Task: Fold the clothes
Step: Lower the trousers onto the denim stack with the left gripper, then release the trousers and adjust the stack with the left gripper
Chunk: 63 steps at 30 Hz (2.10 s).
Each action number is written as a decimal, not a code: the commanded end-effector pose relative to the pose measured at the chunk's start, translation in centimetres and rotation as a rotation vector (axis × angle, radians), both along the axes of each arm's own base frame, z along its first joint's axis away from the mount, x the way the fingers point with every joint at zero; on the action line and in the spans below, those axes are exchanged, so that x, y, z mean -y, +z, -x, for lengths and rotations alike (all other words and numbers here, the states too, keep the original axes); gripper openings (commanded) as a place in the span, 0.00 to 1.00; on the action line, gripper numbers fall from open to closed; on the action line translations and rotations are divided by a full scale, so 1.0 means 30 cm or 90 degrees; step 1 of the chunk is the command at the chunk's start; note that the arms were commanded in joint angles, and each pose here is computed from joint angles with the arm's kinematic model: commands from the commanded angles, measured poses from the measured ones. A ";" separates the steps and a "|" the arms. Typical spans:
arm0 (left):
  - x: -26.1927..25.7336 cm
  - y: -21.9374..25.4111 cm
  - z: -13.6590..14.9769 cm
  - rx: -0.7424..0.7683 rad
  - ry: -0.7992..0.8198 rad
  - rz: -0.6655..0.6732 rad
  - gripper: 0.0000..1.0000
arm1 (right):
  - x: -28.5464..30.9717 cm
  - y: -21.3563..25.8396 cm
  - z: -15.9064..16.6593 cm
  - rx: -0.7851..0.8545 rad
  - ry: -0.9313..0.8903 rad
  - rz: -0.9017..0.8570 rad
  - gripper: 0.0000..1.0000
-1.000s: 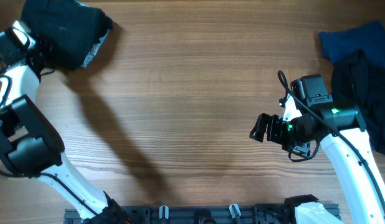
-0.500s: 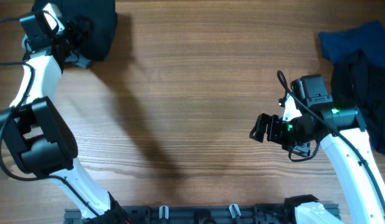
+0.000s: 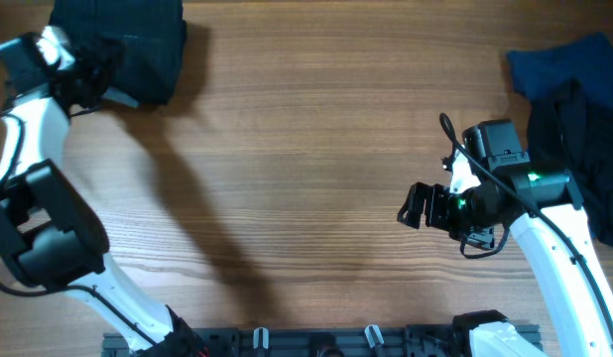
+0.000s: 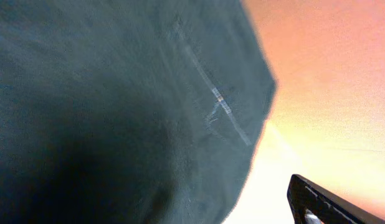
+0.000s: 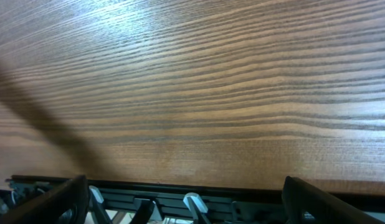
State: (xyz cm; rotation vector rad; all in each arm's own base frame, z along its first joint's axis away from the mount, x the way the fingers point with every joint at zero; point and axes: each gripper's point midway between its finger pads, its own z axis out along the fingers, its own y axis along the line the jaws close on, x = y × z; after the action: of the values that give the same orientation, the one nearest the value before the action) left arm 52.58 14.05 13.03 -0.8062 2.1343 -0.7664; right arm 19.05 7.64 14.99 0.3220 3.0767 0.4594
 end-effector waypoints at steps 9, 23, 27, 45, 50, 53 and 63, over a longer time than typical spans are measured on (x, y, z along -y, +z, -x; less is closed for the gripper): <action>-0.010 0.195 0.129 -0.059 0.084 0.377 1.00 | -0.006 0.002 0.003 0.000 0.015 -0.009 1.00; -0.330 -0.006 0.236 -0.160 0.407 0.318 0.94 | -0.006 0.002 -0.005 0.008 0.022 -0.009 1.00; -0.335 -0.030 0.206 -0.149 0.404 0.323 0.94 | -0.007 0.002 -0.006 0.009 0.021 -0.009 1.00; -0.237 -0.167 0.091 -0.174 0.368 0.495 1.00 | -0.007 0.003 -0.008 0.008 0.012 -0.010 1.00; -0.217 -0.168 0.076 -0.177 0.370 0.495 1.00 | -0.007 0.003 -0.008 0.008 0.013 -0.010 1.00; -0.227 -0.178 0.076 -0.182 0.395 0.500 0.93 | -0.007 0.003 -0.008 0.008 0.013 -0.010 1.00; -0.281 -0.205 0.083 -0.177 0.451 0.466 0.08 | -0.007 0.002 -0.006 0.006 0.013 -0.010 1.00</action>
State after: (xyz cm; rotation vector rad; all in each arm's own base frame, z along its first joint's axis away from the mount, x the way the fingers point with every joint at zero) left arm 50.21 21.83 8.32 -1.9750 1.5609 -1.1271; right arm 19.13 7.71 15.02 0.2810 3.0733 0.4641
